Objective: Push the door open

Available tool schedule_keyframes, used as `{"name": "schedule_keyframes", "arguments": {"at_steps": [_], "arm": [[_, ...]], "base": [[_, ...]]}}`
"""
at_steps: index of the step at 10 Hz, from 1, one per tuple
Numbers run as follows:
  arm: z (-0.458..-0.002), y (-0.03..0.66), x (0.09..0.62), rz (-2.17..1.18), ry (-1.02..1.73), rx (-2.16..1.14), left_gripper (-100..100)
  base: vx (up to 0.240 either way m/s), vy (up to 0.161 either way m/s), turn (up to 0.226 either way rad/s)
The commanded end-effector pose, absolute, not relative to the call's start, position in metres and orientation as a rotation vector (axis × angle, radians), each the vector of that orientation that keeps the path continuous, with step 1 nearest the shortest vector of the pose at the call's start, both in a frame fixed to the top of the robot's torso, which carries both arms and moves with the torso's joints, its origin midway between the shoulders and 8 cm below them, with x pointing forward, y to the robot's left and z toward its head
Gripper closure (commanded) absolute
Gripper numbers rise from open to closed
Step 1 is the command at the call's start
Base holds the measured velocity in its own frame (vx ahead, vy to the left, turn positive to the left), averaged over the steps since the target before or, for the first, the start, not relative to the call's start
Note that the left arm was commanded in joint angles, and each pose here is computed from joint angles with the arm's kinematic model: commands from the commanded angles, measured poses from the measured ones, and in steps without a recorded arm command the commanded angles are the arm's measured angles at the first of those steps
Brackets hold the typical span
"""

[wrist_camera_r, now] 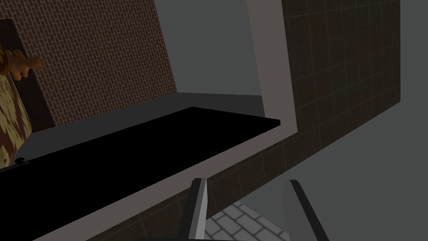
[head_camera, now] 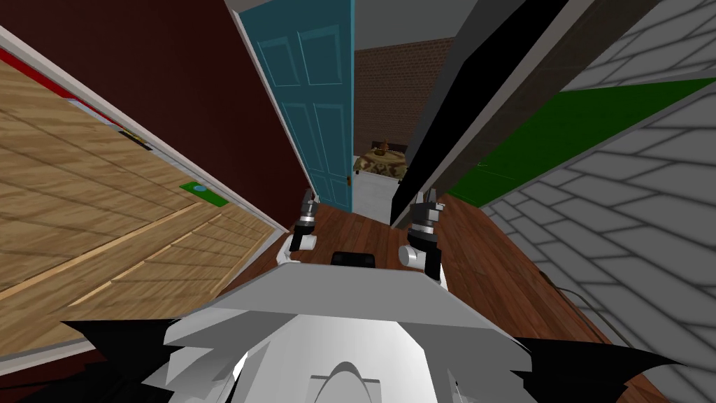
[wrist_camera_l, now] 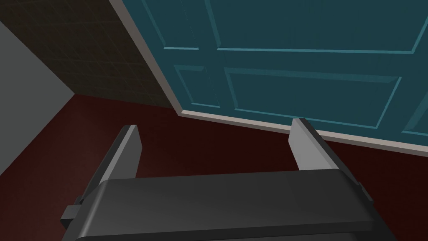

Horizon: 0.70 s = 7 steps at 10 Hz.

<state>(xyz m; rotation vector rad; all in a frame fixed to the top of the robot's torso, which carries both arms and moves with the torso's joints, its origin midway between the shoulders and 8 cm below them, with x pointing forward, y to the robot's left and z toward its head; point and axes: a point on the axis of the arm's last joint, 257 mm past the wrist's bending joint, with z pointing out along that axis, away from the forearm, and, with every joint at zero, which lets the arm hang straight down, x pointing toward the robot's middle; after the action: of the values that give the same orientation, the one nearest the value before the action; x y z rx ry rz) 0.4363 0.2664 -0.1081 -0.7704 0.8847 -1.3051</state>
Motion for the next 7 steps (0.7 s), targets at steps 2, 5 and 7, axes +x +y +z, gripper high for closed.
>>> {"name": "schedule_keyframes", "arguments": {"at_steps": [2,5,7], "arm": [[-0.126,0.262,0.442,-1.309,0.913,-0.784,-100],[-0.145,0.258,0.450,-1.313,0.946,-0.799,-100],[-0.159,0.255,0.455,-1.316,0.969,-0.810,-100]], "base": [[0.095,0.029,-0.008],[0.097,0.015,-0.007],[0.098,0.023,-0.007]]}}
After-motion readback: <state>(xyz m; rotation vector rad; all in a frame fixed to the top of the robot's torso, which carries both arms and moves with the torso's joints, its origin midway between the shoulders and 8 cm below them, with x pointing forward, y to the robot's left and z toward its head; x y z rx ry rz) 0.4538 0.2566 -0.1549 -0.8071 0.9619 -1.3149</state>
